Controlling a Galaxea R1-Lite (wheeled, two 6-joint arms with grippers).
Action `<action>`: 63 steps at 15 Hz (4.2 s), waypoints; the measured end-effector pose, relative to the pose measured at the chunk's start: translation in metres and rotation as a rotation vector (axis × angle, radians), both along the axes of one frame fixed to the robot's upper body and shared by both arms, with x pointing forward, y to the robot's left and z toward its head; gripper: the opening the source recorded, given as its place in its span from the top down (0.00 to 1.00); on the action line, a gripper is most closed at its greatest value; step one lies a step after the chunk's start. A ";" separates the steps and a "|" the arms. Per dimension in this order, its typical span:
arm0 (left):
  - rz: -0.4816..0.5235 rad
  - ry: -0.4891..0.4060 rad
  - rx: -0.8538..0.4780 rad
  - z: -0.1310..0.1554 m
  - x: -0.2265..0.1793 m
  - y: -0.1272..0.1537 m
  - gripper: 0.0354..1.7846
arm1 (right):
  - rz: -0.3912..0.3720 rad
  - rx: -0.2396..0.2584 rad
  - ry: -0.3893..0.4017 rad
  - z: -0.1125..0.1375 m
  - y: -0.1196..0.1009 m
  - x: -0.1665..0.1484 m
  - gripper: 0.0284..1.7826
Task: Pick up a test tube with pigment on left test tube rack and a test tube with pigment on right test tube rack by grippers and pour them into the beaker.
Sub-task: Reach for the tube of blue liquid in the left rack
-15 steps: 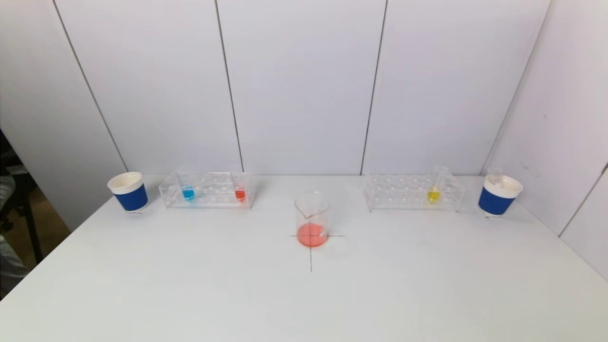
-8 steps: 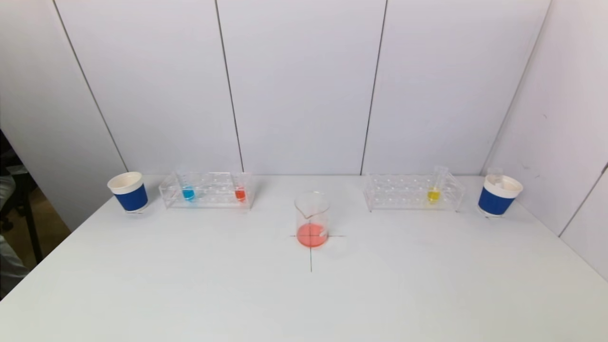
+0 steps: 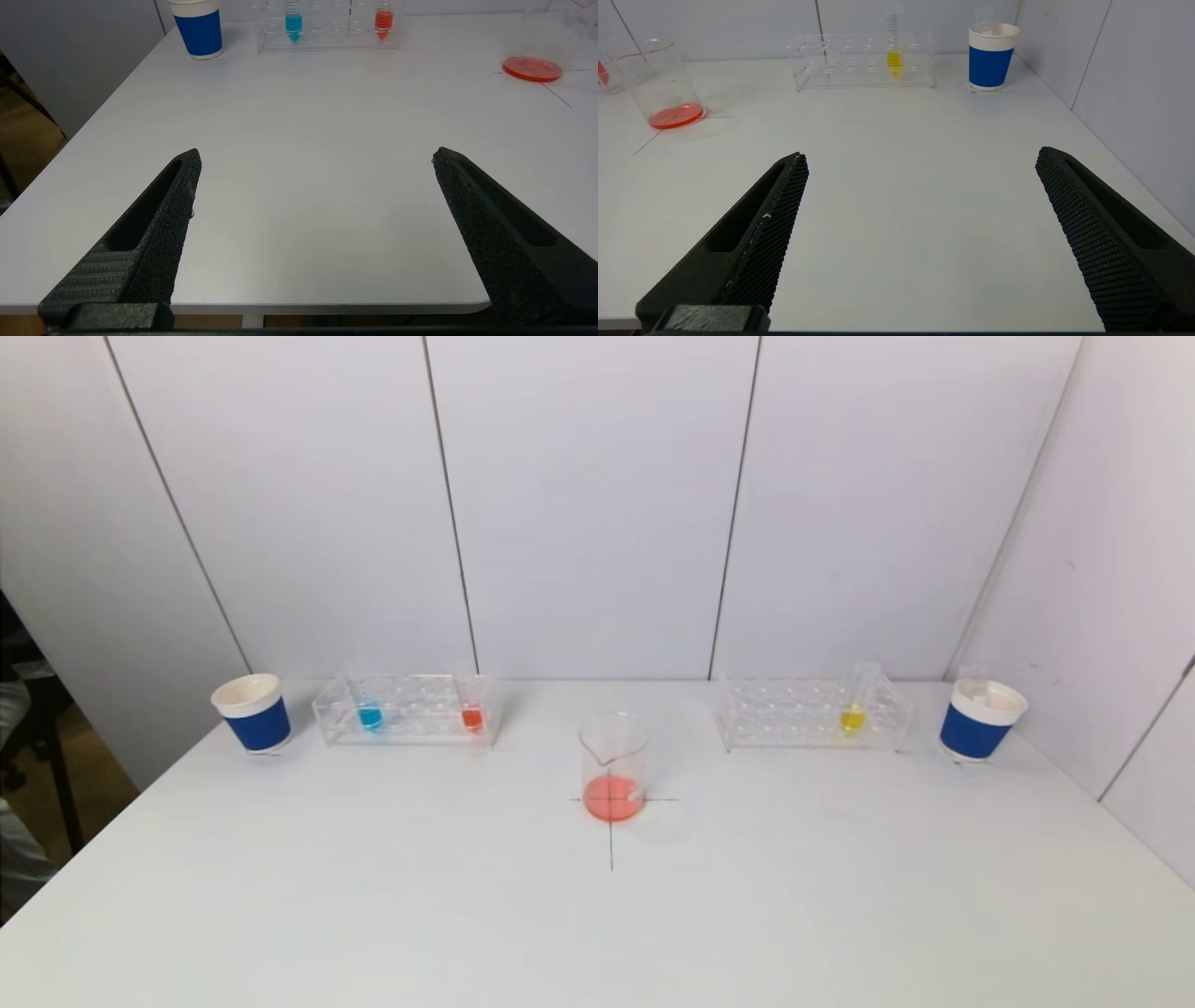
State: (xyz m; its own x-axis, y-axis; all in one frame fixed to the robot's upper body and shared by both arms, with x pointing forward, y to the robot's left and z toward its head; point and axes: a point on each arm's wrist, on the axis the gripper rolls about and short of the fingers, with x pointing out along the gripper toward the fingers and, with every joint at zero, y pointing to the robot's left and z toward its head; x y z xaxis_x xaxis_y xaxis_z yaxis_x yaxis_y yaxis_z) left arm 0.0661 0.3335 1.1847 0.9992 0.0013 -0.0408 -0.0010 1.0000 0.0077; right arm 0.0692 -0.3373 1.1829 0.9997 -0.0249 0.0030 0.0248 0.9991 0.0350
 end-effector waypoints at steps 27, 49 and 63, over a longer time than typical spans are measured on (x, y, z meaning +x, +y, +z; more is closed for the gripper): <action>0.000 0.000 -0.002 0.000 0.000 0.000 0.03 | 0.000 0.000 -0.001 0.000 0.000 0.000 0.00; -0.008 -0.019 0.020 0.006 -0.002 0.000 0.03 | 0.000 0.000 -0.001 0.000 0.000 0.000 0.00; -0.134 -0.085 0.021 0.141 0.020 -0.002 0.03 | 0.000 0.000 -0.001 0.000 0.000 0.000 0.00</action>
